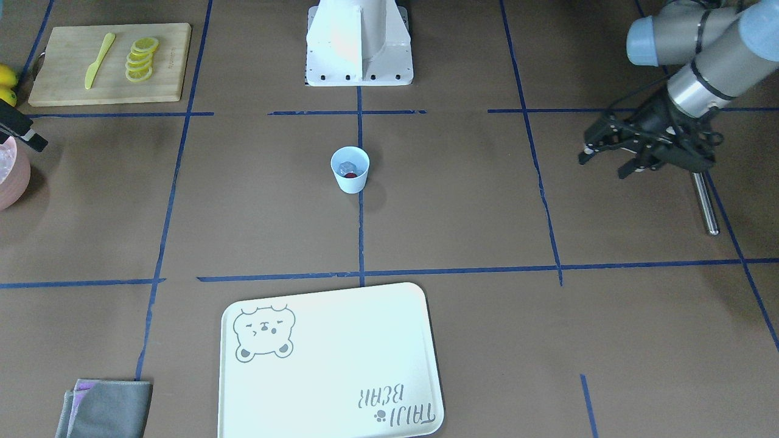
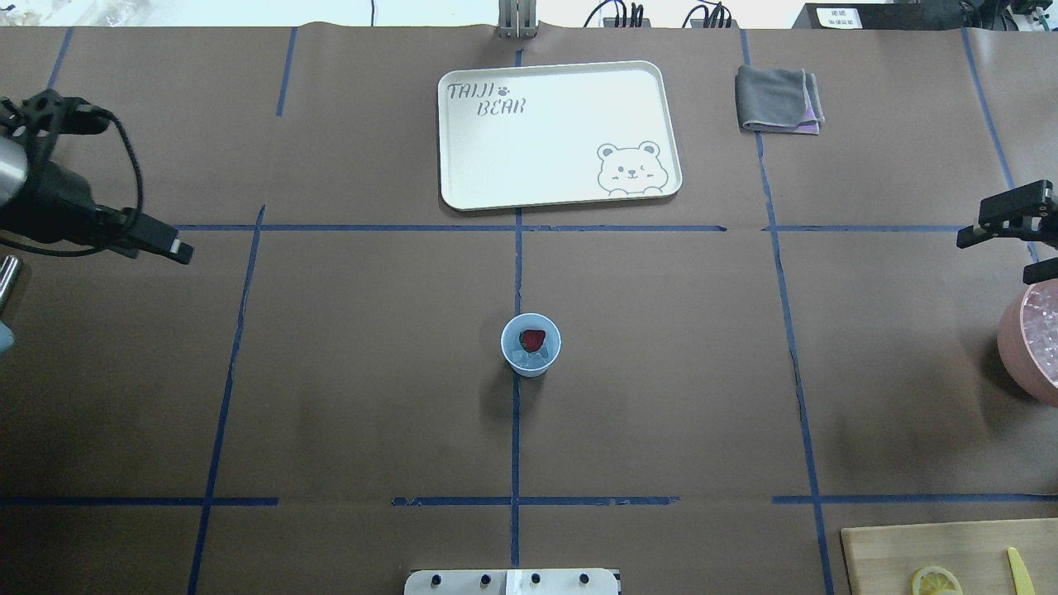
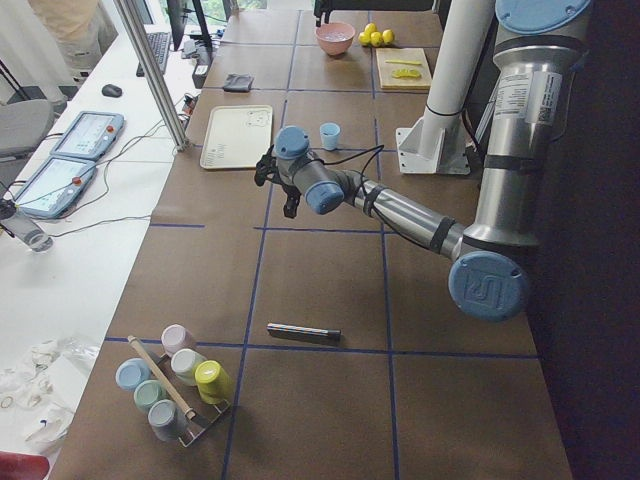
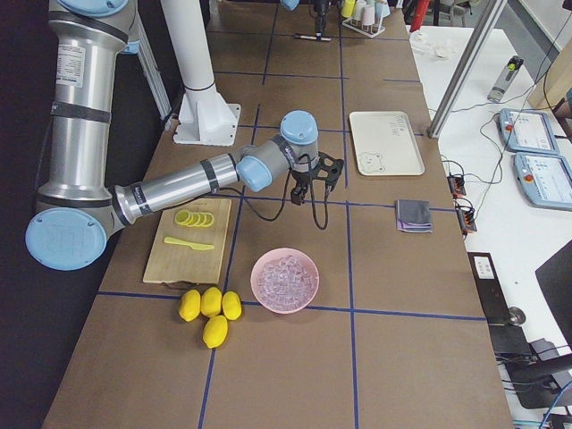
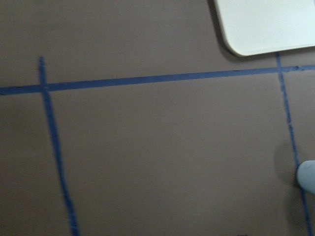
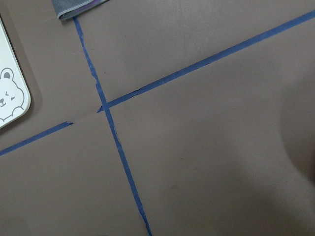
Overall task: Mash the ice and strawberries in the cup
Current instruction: 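Withdraw the left gripper from the cup back toward the table edge, then grasp the steel muddler upright with the left gripper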
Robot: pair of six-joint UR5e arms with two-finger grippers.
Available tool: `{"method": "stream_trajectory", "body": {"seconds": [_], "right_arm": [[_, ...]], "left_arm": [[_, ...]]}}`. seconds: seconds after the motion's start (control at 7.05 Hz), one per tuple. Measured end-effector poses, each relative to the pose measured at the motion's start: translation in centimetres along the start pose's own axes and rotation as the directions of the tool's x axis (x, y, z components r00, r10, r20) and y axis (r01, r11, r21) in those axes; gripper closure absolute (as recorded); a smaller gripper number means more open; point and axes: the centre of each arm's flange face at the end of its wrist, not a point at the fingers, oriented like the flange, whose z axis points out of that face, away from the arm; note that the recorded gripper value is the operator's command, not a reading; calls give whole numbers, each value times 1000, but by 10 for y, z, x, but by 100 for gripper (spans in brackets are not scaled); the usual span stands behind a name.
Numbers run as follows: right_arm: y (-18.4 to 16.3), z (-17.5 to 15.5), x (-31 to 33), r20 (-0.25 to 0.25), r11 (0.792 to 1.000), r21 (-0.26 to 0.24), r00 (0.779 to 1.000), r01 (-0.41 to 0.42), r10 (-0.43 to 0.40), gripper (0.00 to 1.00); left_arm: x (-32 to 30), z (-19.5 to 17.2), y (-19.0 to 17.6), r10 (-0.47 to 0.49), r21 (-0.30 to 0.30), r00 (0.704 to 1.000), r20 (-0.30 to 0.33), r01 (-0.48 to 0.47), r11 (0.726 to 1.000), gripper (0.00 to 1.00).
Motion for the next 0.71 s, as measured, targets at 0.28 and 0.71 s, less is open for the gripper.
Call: {"method": "stream_trajectory", "body": {"seconds": [0.28,0.71], "right_arm": [[0,-6,4,3,1000,11,1000,-6,6,0],[1,-10,4,7,1000,17,1000,-5,4,0]], "left_arm": [[-130,15,2,22,-51,994,112,-17,999,10],[-212,49,2,-67,-101,974,214,90,991,10]]}}
